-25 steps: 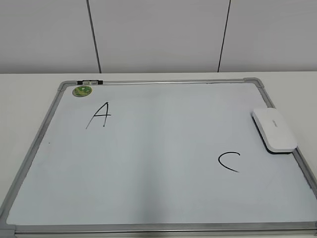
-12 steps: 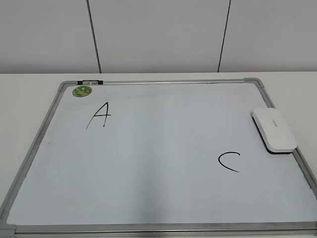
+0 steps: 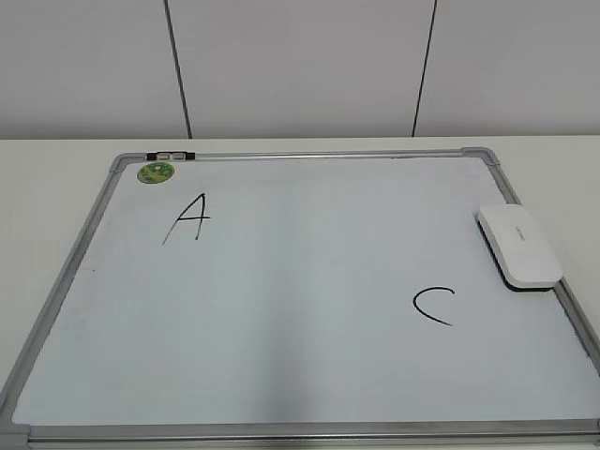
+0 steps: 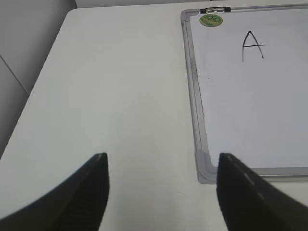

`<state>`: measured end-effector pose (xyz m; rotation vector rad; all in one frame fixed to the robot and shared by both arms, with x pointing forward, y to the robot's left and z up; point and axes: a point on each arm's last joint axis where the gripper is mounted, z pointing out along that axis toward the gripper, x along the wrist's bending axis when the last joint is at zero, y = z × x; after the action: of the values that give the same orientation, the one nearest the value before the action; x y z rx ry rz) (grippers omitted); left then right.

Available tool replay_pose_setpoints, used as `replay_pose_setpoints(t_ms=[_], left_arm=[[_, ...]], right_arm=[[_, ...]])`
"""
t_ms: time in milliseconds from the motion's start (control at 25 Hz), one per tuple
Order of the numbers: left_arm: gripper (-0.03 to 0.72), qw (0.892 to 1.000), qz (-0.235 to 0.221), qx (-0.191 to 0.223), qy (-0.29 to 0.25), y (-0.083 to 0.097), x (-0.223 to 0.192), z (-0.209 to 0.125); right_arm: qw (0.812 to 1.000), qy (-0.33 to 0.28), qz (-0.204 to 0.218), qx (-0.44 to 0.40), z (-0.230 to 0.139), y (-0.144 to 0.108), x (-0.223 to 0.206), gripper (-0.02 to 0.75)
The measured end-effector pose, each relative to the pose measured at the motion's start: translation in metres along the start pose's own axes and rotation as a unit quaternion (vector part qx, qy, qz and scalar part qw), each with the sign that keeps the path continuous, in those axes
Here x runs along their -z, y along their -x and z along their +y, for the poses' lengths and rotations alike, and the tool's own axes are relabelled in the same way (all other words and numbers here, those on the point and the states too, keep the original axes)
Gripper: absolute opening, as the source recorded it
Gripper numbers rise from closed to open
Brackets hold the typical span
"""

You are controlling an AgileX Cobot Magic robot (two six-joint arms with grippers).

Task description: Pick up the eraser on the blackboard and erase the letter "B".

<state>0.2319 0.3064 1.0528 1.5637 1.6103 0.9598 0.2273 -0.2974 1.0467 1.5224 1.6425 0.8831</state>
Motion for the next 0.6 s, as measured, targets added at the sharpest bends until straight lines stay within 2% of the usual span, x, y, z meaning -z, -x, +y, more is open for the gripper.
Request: replay_pose_setpoints(t_ms=[600], left_arm=[[0.503,1.000,0.000,0.000,0.000,0.0000,0.0000,0.0000]], right_arm=[[1.000,0.000,0.000,0.000,0.0000,0.0000,0.0000,0.563]])
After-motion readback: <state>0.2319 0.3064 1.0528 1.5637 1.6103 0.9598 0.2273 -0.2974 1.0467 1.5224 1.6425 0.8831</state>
